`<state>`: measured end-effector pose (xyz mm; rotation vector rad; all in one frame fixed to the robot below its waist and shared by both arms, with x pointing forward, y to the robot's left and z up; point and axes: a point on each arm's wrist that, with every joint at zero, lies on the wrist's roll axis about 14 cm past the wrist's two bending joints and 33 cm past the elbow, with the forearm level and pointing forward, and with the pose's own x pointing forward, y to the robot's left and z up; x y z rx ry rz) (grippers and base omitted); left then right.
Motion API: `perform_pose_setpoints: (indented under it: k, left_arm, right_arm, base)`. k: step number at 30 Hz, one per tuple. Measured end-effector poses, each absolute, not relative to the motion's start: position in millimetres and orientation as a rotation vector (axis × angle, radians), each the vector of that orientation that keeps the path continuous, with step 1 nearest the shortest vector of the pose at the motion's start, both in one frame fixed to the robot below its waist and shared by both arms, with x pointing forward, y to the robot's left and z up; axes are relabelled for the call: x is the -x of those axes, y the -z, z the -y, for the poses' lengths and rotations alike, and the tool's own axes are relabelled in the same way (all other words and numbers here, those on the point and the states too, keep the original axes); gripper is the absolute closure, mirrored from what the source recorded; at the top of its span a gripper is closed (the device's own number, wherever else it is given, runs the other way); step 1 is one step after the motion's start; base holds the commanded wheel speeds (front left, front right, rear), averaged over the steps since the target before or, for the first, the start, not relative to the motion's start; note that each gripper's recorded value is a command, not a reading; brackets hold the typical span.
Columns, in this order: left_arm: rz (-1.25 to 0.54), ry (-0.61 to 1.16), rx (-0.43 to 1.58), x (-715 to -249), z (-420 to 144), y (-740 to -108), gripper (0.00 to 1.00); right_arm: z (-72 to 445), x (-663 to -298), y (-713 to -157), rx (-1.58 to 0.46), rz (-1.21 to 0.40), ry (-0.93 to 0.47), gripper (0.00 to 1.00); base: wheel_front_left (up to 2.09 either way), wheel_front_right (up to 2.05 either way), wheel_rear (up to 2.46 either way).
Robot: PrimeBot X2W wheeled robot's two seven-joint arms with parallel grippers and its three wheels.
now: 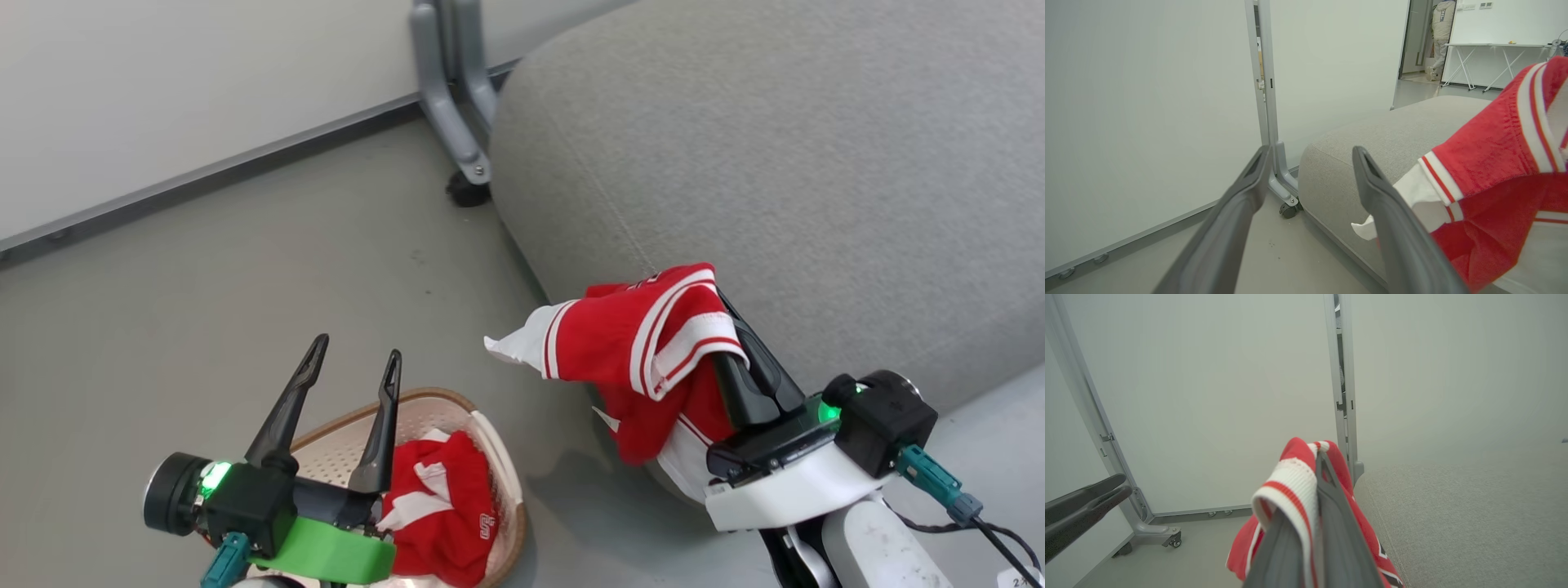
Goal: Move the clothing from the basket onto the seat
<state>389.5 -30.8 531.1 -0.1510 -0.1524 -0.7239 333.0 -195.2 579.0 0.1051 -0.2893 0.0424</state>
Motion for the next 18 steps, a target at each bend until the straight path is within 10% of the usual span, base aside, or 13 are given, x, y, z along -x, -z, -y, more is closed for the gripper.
perform_pose_setpoints:
  k: [18]
  left_arm:
    - [0.048,0.917,0.161,-384,80,-486,0.00]
  right_arm:
    - [266,-316,-600,-0.081,0.349,0.212,1.00]
  base:
    - [0.00,0.00,0.00]
